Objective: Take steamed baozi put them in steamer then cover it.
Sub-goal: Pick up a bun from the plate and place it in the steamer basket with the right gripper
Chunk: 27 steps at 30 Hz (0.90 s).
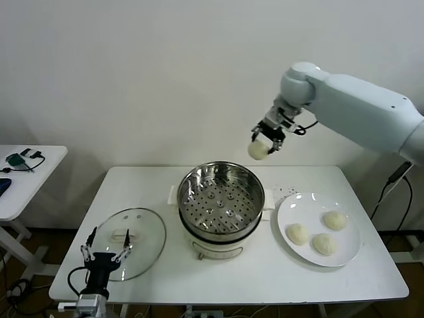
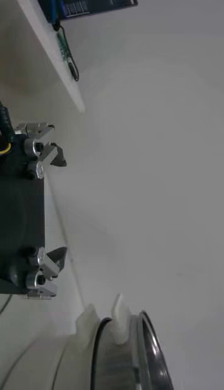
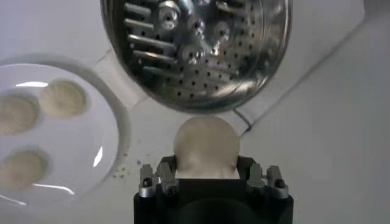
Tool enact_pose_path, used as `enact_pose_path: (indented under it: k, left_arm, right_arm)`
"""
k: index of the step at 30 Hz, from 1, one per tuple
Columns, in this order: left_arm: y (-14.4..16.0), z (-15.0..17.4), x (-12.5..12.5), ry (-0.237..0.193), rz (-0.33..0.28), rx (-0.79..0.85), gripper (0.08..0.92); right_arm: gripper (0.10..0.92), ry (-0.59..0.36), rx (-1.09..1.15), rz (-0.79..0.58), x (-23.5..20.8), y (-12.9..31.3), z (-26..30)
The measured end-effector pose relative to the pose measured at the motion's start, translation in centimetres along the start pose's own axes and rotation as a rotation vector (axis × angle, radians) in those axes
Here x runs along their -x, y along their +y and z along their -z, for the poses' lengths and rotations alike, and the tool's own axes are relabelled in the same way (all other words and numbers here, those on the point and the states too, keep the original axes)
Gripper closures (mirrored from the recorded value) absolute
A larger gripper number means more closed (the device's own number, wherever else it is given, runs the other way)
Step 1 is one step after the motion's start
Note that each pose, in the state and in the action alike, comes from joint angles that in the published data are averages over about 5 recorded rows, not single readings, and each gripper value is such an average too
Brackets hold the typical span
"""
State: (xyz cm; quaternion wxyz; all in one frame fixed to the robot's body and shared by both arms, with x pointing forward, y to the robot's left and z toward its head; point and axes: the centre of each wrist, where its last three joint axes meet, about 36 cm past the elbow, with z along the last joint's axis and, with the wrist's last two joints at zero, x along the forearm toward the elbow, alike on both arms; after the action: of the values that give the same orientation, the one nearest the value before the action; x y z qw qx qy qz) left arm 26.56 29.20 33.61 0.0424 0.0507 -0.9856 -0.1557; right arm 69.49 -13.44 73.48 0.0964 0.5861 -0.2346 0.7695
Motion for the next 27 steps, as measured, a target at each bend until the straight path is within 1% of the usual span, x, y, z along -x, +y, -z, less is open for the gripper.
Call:
enact_pose_path:
  k: [7, 13, 19, 27]
  left_arm:
    - [0.3, 0.0, -0.5, 0.001, -0.012, 0.017, 0.177]
    - [0.7, 0.1, -0.6, -0.001, -0.01, 0.024, 0.177]
    - [0.9, 0.1, -0.6, -0.001, -0.012, 0.031, 0.177]
    - [1.2, -0.2, -0.8, 0.009, -0.005, 0.033, 0.177]
  right_arm:
    - [0.367, 0.016, -0.238, 0.027, 4.2, -3.6, 4.6]
    - [0.363, 0.031, -0.376, 0.042, 8.1, -4.8, 7.6]
    - [0.361, 0.036, -0.44, 0.064, 11.4, -4.8, 9.3]
    - [0.351, 0.042, -0.475, 0.084, 14.0, -4.5, 10.3]
